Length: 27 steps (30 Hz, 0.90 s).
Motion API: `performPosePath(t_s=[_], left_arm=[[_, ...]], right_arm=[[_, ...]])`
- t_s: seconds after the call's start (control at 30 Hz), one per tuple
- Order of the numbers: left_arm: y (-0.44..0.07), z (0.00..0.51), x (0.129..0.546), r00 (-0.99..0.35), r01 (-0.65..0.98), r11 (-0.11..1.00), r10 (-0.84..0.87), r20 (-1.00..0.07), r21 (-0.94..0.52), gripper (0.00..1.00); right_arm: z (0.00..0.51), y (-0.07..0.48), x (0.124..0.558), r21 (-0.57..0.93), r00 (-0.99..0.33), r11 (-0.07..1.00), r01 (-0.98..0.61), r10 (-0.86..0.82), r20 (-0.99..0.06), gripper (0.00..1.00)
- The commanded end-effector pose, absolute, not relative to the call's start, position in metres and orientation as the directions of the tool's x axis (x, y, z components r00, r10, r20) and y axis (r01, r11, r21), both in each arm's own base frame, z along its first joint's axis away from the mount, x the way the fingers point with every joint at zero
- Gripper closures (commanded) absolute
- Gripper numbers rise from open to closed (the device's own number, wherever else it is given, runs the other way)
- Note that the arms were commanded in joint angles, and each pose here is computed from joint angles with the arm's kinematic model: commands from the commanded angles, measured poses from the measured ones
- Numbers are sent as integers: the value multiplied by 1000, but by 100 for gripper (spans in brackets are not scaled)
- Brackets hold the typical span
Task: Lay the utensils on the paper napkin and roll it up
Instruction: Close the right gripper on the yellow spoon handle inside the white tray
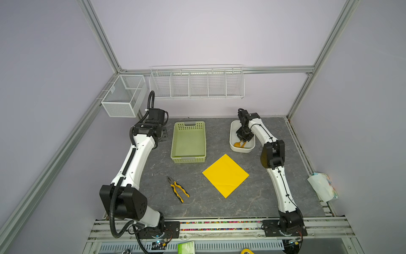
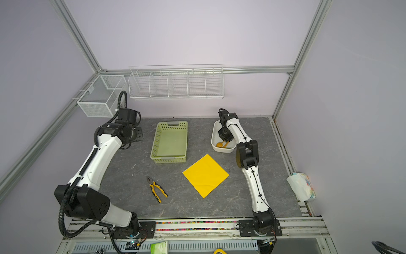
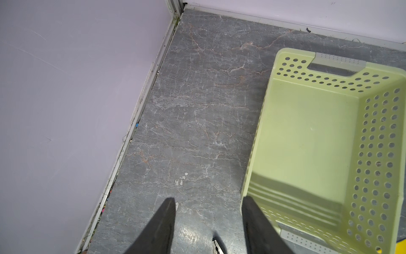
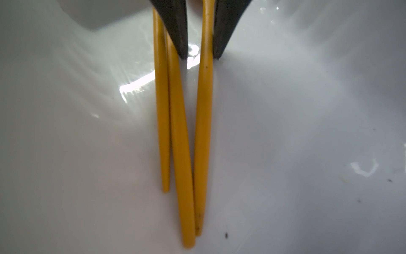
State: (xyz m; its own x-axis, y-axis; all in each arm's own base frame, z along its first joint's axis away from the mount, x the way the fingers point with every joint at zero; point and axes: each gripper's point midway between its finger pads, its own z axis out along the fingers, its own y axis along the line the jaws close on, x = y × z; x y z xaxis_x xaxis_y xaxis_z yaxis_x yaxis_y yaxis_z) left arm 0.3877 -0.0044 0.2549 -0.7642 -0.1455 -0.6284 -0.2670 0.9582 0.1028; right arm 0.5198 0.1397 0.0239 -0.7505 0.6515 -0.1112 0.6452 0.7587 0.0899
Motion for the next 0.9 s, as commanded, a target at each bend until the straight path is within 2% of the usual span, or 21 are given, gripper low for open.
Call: performPosePath(t_s=[0.0,0.43,0.73,0.87], left_arm=[[2,257,377,-773,-279,952,-145,-618,126,50],[2,260,380,-770,-267,955,-131,-625,129,50],[-2,267,385,-754,-264,959,-137,-642,105,50],[-7,269,389,-747,-264,962,-161,-645,65,50]], right_arm=[[-6,124,497,-50,-778,777,628,625,-62,73],[-13,136,523,67,-770,775,629,632,-85,85],[44,148,569,292,-738,754,588,648,-189,90],[78,150,575,356,-732,754,553,643,-225,93]])
